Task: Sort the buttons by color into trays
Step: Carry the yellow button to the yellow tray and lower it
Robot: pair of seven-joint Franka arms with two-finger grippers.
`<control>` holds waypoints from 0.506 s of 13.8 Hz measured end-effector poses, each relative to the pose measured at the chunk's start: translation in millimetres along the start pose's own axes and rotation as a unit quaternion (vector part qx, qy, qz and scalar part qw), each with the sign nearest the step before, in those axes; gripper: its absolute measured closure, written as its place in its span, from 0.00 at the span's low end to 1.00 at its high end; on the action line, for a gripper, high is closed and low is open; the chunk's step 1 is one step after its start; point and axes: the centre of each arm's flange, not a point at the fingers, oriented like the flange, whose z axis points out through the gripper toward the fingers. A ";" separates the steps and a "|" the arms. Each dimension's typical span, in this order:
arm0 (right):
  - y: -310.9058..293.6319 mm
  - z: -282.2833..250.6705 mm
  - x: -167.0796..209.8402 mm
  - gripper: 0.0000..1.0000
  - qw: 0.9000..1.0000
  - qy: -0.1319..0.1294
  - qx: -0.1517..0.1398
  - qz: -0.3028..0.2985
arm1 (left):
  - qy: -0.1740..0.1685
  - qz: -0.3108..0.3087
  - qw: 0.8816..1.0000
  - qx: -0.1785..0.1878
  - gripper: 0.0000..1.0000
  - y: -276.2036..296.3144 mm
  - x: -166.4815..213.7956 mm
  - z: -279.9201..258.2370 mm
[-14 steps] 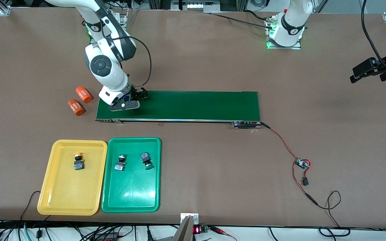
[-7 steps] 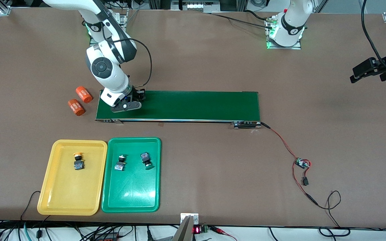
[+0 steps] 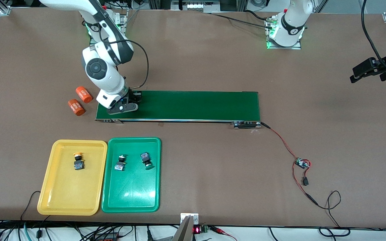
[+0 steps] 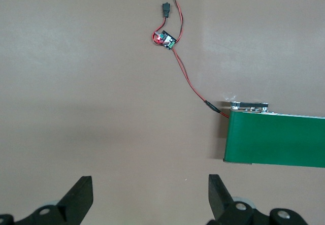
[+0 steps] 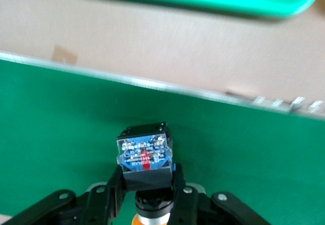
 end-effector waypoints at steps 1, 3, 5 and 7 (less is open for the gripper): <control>10.4 -14.8 12.3 0.60 1.000 0.013 0.001 0.000 | 0.000 0.000 1.000 0.000 0.00 -0.1 0.0 0.0; 35.3 -52.8 40.0 0.60 1.000 0.030 -0.001 -0.007 | 0.000 0.000 1.000 0.000 0.00 0.0 0.0 0.0; 70.4 -89.5 66.6 0.60 0.999 0.043 -0.014 -0.032 | 0.000 0.000 1.000 0.000 0.00 0.1 0.0 0.0; 116.0 -105.7 88.2 0.60 0.997 0.056 -0.025 -0.050 | 0.000 0.000 1.000 0.000 0.00 0.1 0.0 0.0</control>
